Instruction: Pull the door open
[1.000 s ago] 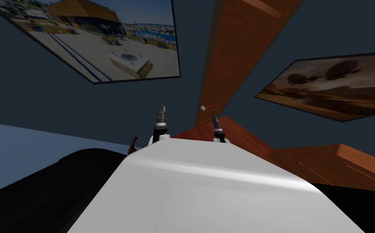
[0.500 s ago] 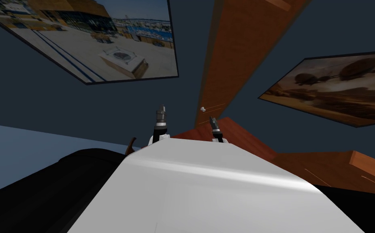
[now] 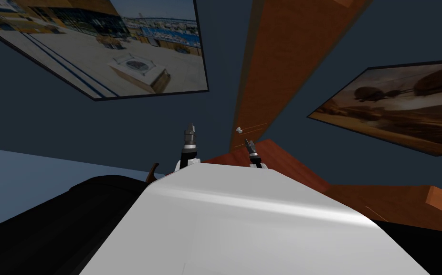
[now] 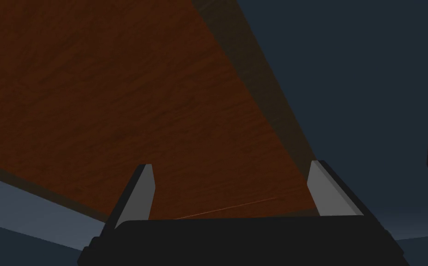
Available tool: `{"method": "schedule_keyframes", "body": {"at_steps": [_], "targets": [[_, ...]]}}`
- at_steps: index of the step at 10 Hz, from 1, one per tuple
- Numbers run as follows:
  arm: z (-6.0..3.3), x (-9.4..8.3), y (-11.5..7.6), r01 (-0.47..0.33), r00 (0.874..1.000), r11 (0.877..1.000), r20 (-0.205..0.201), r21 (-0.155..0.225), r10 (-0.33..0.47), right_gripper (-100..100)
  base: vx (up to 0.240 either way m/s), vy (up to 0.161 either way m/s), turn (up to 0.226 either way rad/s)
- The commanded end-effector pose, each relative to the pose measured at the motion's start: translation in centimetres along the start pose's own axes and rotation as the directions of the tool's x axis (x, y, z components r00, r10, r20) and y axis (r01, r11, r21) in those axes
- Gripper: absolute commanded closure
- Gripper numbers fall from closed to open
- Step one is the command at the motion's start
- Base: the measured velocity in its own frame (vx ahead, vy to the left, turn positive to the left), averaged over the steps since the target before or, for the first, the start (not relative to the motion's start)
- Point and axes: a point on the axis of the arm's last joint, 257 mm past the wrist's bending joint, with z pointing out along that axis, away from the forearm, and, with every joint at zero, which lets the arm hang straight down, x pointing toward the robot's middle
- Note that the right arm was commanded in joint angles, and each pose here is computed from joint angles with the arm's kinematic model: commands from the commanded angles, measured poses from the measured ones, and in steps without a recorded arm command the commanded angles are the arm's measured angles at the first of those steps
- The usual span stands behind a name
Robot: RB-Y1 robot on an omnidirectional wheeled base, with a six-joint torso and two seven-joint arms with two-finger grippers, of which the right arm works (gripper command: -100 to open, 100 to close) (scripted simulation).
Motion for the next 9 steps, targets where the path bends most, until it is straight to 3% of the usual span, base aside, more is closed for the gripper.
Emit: {"method": "schedule_keyframes", "body": {"at_steps": [1,5,9], "targets": [[-0.09,1.1,-0.5,0.053,0.998,0.999,-0.026,-0.003,-0.054,-100,0.073,-0.054,0.061],[-0.55,3.0,-1.5,0.118,0.991,0.993,-0.070,-0.002,-0.118,-100,0.054,-0.056,0.030],[-1.05,5.7,-2.7,0.239,0.962,0.971,-0.131,-0.029,-0.241,-100,0.075,-0.051,0.046]]}}
